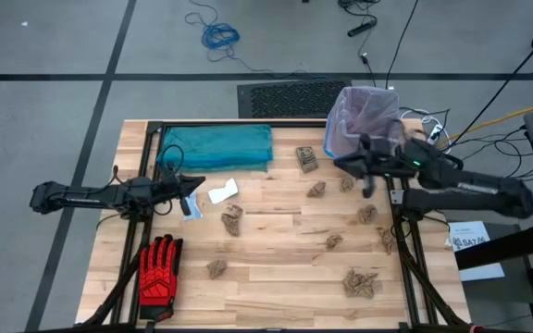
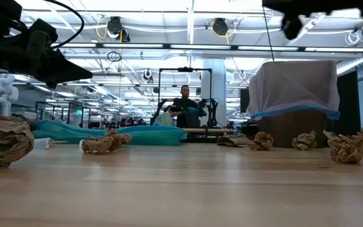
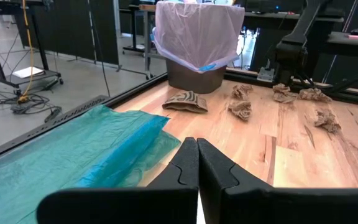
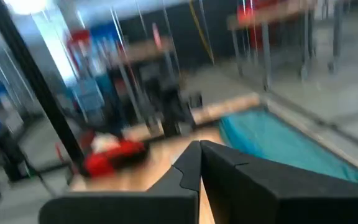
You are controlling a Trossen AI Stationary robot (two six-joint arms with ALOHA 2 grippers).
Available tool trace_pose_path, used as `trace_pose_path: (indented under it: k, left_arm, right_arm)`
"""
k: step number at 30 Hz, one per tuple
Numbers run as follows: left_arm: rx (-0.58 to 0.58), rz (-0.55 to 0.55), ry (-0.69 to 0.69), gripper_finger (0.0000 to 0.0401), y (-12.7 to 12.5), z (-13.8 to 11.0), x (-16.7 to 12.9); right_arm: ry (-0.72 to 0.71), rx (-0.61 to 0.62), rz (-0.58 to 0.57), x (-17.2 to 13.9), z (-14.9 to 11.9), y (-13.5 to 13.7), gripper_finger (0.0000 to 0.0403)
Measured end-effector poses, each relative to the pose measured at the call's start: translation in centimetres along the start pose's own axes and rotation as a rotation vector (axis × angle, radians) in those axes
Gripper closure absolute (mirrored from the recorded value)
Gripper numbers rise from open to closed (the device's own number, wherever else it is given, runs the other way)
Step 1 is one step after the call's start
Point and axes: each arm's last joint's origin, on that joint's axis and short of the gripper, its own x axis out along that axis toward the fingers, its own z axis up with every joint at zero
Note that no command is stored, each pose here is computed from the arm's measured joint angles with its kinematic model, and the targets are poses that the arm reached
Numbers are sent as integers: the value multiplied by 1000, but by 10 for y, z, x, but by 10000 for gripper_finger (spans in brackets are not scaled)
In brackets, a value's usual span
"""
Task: Place trash/remove bag and relplace
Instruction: Put the cardboard coffee sleeve in the trash bin
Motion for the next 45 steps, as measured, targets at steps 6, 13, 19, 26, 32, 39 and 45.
trace_pose_path:
  k: [6,13,19,26,32,39,45]
  left_arm:
    - [0,0,0,401,0,0,0]
    - [0,0,0,401,0,0,0]
    - [0,0,0,401,0,0,0]
    - [0,0,0,401,0,0,0]
    - [3,0,0,401,0,0,0]
    - [0,0,0,401,0,0,0]
    - [0,0,-1,401,0,0,0]
  right_arm:
    - [365,-66,-156,71,20,6,403]
    - [683,50,-474,143,21,-10,397]
    - [903,128,-656,185,-3,-34,339]
    - [1023,200,-864,207,-44,-69,243]
    - [1048,195,-1029,215,-69,-99,191]
    - [1065,261,-1105,221,-92,-128,160]
    - [1112,282,-1129,223,-109,-140,160]
